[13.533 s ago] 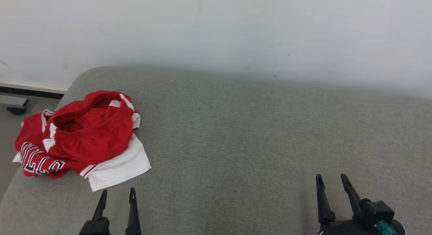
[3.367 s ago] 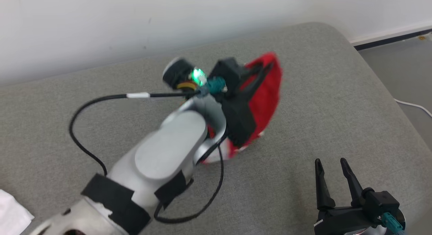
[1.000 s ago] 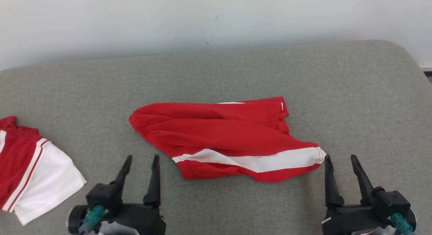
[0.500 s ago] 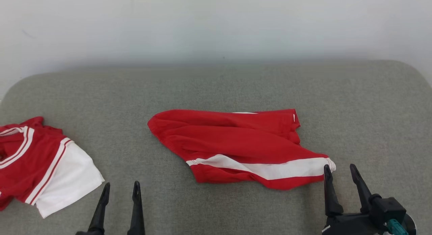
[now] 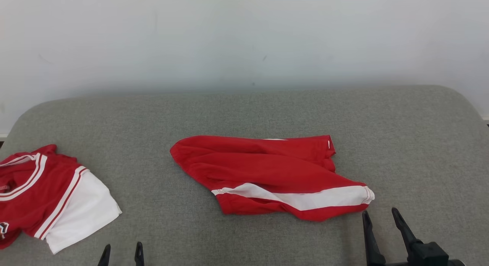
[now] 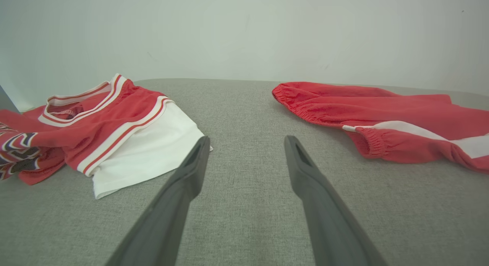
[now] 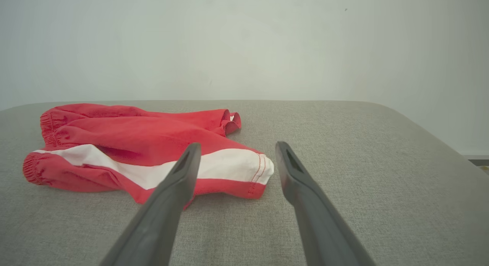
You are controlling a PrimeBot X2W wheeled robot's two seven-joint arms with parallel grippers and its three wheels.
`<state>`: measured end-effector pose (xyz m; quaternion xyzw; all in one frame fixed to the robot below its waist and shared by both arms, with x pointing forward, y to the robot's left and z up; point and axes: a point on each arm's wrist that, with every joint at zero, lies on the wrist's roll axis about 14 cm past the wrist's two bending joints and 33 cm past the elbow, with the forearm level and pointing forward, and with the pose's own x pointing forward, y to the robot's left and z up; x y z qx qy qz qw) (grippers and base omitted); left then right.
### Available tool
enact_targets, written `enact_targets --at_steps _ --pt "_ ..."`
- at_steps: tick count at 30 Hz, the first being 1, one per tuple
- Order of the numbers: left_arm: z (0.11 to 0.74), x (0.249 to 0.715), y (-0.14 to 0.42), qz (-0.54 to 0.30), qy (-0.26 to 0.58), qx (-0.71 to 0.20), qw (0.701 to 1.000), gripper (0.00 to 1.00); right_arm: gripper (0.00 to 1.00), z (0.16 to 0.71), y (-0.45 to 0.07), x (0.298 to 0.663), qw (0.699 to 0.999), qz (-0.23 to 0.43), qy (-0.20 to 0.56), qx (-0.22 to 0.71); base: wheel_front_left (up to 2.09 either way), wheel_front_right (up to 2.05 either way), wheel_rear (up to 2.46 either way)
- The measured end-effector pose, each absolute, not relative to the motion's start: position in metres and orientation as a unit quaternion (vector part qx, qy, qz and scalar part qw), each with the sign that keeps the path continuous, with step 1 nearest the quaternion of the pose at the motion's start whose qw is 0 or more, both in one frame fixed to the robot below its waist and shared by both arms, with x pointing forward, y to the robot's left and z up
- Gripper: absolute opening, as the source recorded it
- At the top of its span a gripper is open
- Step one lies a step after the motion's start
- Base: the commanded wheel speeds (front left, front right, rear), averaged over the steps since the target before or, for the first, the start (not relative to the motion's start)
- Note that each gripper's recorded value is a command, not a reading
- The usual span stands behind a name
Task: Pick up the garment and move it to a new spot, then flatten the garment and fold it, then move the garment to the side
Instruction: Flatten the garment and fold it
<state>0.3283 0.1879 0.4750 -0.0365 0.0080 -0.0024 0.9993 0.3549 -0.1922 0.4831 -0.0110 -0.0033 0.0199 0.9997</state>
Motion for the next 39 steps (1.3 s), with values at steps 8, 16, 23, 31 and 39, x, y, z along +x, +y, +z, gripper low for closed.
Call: enact_targets --at_steps 8,16,23,31,39 --pt "0.463 0.330 0.180 -0.017 0.026 -0.047 0.998 1.00 1.00 0.475 -0.202 0.343 1.000 0.007 0.009 -0.022 0.00 0.00 0.00" --pt "0.461 0.334 0.175 -0.026 0.029 -0.052 0.998 1.00 1.00 0.479 -0.206 0.343 1.000 -0.001 0.003 -0.015 0.00 0.00 0.00" --pt "0.461 0.337 0.173 -0.030 0.030 -0.051 0.998 1.00 1.00 0.479 -0.206 0.345 1.000 -0.002 0.003 -0.010 0.00 0.00 0.00" --pt "0.458 0.339 0.172 -0.031 0.035 -0.059 0.997 1.00 1.00 0.483 -0.205 0.348 1.000 -0.001 -0.004 -0.010 0.00 0.00 0.00" --pt "0.460 0.380 0.138 -0.074 0.089 -0.151 0.982 1.00 1.00 0.486 -0.203 0.354 1.000 0.004 -0.007 -0.011 0.00 0.00 0.00"
